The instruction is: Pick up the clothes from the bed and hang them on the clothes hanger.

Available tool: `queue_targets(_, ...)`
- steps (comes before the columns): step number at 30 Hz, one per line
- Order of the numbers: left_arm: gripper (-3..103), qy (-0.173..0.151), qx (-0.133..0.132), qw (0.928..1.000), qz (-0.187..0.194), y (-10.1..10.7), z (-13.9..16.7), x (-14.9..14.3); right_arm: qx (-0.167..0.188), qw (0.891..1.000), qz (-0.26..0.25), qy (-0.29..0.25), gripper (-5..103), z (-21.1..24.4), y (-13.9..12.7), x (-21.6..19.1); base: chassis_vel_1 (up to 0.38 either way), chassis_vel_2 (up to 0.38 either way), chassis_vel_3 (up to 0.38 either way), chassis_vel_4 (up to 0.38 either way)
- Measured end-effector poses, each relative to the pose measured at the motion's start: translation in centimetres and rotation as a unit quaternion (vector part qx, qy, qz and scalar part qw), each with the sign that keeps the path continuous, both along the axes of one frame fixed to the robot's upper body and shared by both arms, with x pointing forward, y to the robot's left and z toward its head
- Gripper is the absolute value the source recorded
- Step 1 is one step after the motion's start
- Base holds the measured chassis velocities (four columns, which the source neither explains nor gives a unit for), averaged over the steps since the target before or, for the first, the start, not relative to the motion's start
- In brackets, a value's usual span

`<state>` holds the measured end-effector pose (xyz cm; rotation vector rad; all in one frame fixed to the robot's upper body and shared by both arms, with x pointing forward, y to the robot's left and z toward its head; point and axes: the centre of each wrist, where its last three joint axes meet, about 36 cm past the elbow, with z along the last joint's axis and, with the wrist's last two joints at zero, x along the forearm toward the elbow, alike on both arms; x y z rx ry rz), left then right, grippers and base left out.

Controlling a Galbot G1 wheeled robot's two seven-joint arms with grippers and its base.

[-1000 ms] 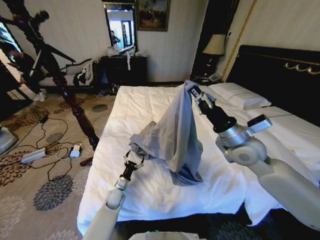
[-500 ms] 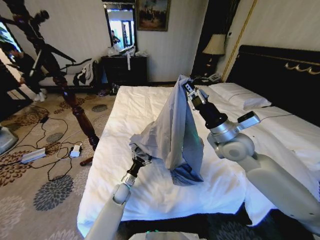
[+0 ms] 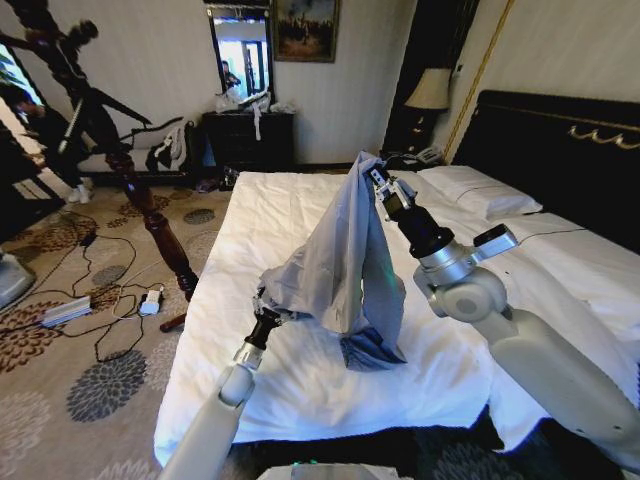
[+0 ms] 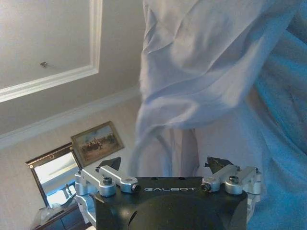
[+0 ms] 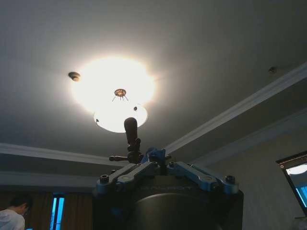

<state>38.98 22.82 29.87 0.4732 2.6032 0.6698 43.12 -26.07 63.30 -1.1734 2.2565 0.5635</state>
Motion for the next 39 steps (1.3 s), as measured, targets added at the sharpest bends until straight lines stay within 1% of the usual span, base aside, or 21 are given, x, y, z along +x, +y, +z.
queue_targets(4,100,-0.003,0.003,1.0,0.006,0.5,0.2,-0.3,-0.002,1.0,-0.002,0.0,0,-0.2,-0.1,-0.1,0.0,0.0,0.0,0.0)
queue_targets(8,100,-0.01,0.002,0.9999,0.003,0.0,0.6,0.1,-0.003,1.0,-0.001,0.0,0,-0.3,0.0,-0.2,0.0,0.0,0.0,0.0)
queue_targets(10,100,-0.016,0.013,0.9997,-0.012,-0.7,0.8,0.5,-0.004,1.0,0.0,0.001,0,-0.3,0.0,-0.4,0.0,0.0,0.0,0.0)
queue_targets(12,100,-0.013,0.026,0.999,-0.033,-1.0,0.5,0.9,-0.005,1.0,0.0,-0.001,0,-0.3,0.0,-0.5,0.0,0.0,0.0,0.0)
queue_targets(17,100,-0.012,0.033,0.998,-0.052,-1.5,0.1,1.5,-0.008,1.0,0.001,-0.001,0,-0.2,0.0,-0.7,0.0,0.0,0.0,0.0)
queue_targets(18,97,-0.013,0.037,0.9976,-0.058,-1.8,-0.1,1.7,-0.009,1.0,0.001,-0.001,0,-0.2,-0.1,-0.8,0.0,0.0,0.0,0.0)
queue_targets(19,92,-0.015,0.039,0.9972,-0.063,-2.1,-0.3,1.8,-0.009,1.0,0.001,0.0,0,-0.2,-0.1,-0.9,0.0,0.0,0.0,0.0)
queue_targets(21,92,-0.016,0.039,0.997,-0.065,-2.3,-0.4,1.9,-0.008,1.0,0.001,0.0,0,-0.2,-0.1,-0.9,0.0,0.0,0.0,0.0)
queue_targets(22,88,-0.019,0.038,0.9966,-0.07,-2.9,-0.7,2.1,-0.007,1.0,0.001,0.0,0,-0.2,0.0,-1.0,0.0,0.0,0.0,0.0)
queue_targets(25,71,-0.023,0.029,0.9965,-0.075,-3.8,-1.0,2.1,-0.006,1.0,0.002,0.001,0,-0.1,0.1,-1.1,0.0,0.0,0.0,0.0)
queue_targets(26,71,-0.023,0.029,0.9965,-0.075,-3.8,-1.0,2.1,-0.006,1.0,0.002,0.001,0,-0.1,0.1,-1.1,0.0,0.0,0.0,0.0)
queue_targets(27,66,-0.023,0.027,0.9965,-0.076,-3.9,-1.0,1.9,-0.006,1.0,0.001,0.002,0,-0.2,0.0,-1.1,0.0,0.0,0.0,0.0)
queue_targets(29,66,-0.023,0.027,0.9965,-0.076,-3.9,-1.0,1.8,-0.006,1.0,0.0,0.002,0,-0.2,0.0,-1.1,0.0,0.0,0.0,0.0)
queue_targets(30,54,-0.025,0.025,0.9964,-0.077,-3.9,-0.9,1.7,-0.005,1.0,-0.003,0.006,0,-0.4,-0.2,-1.1,0.0,0.0,0.0,0.0)
queue_targets(31,54,-0.027,0.025,0.9964,-0.077,-3.9,-0.8,1.6,-0.004,1.0,-0.006,0.009,0,-0.5,-0.2,-1.0,0.0,0.0,0.0,0.0)
queue_targets(33,44,-0.03,0.023,0.9963,-0.076,-3.8,-0.6,1.4,-0.003,1.0,-0.012,0.016,0,-0.9,-0.4,-1.0,0.0,0.0,0.0,0.0)
queue_targets(34,44,-0.03,0.023,0.9963,-0.076,-3.8,-0.6,1.4,-0.003,1.0,-0.012,0.016,0,-0.9,-0.4,-1.0,0.0,0.0,0.0,0.0)
queue_targets(36,33,-0.033,0.021,0.9964,-0.075,-3.7,-0.3,1.2,-0.004,1.0,-0.017,0.02,0,-1.3,-0.6,-1.0,0.0,0.0,0.0,0.0)
queue_targets(37,33,-0.034,0.02,0.9964,-0.075,-3.6,-0.2,1.0,-0.005,0.999,-0.021,0.023,0,-1.5,-0.8,-1.0,0.0,0.0,0.0,0.0)
queue_targets(38,28,-0.035,0.018,0.9964,-0.075,-3.4,0.0,0.7,-0.007,0.999,-0.026,0.027,0,-1.9,-1.0,-1.1,0.0,0.0,0.0,0.0)
queue_targets(39,28,-0.035,0.018,0.9964,-0.075,-3.4,0.0,0.7,-0.007,0.999,-0.026,0.027,0,-1.9,-1.0,-1.1,0.0,0.0,0.0,0.0)
